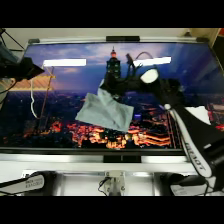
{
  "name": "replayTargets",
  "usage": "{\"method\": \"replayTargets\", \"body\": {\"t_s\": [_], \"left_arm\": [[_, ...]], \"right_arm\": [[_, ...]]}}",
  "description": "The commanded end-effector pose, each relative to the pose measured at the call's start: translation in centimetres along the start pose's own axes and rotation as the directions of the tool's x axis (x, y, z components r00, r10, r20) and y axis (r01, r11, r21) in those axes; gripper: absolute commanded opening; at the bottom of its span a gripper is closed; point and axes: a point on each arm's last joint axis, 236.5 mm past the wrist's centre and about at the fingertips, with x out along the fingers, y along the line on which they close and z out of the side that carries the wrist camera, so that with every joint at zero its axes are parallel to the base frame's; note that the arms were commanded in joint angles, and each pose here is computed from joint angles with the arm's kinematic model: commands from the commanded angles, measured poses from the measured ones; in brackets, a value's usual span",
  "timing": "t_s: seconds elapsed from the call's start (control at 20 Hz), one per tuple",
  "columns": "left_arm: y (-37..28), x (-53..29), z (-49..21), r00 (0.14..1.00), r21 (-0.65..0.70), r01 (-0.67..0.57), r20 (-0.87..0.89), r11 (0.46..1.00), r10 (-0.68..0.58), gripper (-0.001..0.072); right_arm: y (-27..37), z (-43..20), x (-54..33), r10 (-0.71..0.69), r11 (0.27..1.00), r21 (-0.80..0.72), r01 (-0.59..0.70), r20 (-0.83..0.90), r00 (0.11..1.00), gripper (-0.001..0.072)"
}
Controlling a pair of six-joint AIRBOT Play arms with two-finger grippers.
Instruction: Fold the shirts.
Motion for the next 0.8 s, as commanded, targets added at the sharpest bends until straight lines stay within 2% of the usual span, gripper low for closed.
{"method": "replayTargets", "body": {"t_s": [0.0, 0.05, 0.1, 0.25, 0.35, 0.4, 0.45, 0.5, 0.55, 0.6, 0.65, 0.75], "left_arm": [[1.1, -1.8, -0.6, 1.0, 0.002, -0.023, -0.021, 1.0, 0.023, 0.0032], [0.8, -1.6, -0.7, 1.0, 0.015, -0.018, -0.025, 1.0, 0.019, 0.0031], [0.5, -1.3, -1.0, 0.999, 0.017, -0.014, -0.032, 1.0, 0.014, 0.0031], [0.3, -0.7, -1.8, 0.998, 0.031, -0.006, -0.055, 0.999, 0.008, 0.0032], [0.5, -0.5, -2.0, 0.998, 0.037, -0.009, -0.062, 0.999, 0.011, 0.0032], [0.5, -0.5, -2.0, 0.998, 0.038, -0.009, -0.061, 0.999, 0.011, 0.0032], [0.5, -0.5, -2.0, 0.998, 0.038, -0.009, -0.061, 0.999, 0.011, 0.0032], [0.5, -0.5, -2.0, 0.998, 0.038, -0.009, -0.061, 0.999, 0.011, 0.0032], [0.5, -0.5, -2.0, 0.998, 0.038, -0.009, -0.061, 0.999, 0.011, 0.0032], [0.5, -0.5, -2.0, 0.998, 0.041, -0.008, -0.061, 0.999, 0.011, 0.0032], [0.5, -0.5, -2.0, 0.998, 0.05, -0.008, -0.061, 0.999, 0.011, 0.0032], [0.5, -0.5, -2.0, 0.998, 0.07, -0.007, -0.061, 0.998, 0.011, 0.0032]], "right_arm": [[-1.9, -1.3, 6.5, 0.007, 0.994, 0.106, -0.01, 0.034, 0.999, 0.0214], [-2.0, -1.4, 7.3, 0.01, 0.992, 0.123, -0.015, 0.045, 0.999, 0.0539], [-1.8, -1.4, 7.6, 0.021, 0.993, 0.113, -0.027, 0.056, 0.998, 0.0639], [-0.9, -1.1, 5.1, 0.036, 0.999, 0.013, -0.036, 0.014, 0.999, 0.0639], [-3.3, -0.6, 0.8, -0.075, 0.995, -0.075, 0.072, -0.047, 0.996, 0.0639], [-6.2, -0.4, -2.4, -0.201, 0.976, -0.101, 0.193, -0.079, 0.976, 0.0639], [-10.1, -0.5, -6.0, -0.362, 0.93, -0.116, 0.349, -0.116, 0.925, 0.0639], [-14.7, -1.0, -10.5, -0.539, 0.842, -0.123, 0.526, -0.168, 0.825, 0.0639], [-19.2, -2.2, -15.5, -0.687, 0.722, -0.129, 0.679, -0.252, 0.682, 0.0639], [-22.0, -4.0, -19.0, -0.737, 0.649, -0.12, 0.751, -0.343, 0.583, 0.064], [-23.0, -5.5, -20.0, -0.711, 0.653, -0.084, 0.752, -0.409, 0.572, 0.0664], [-23.5, -7.3, -17.6, -0.606, 0.729, 0.021, 0.684, -0.444, 0.66, 0.0664]]}}
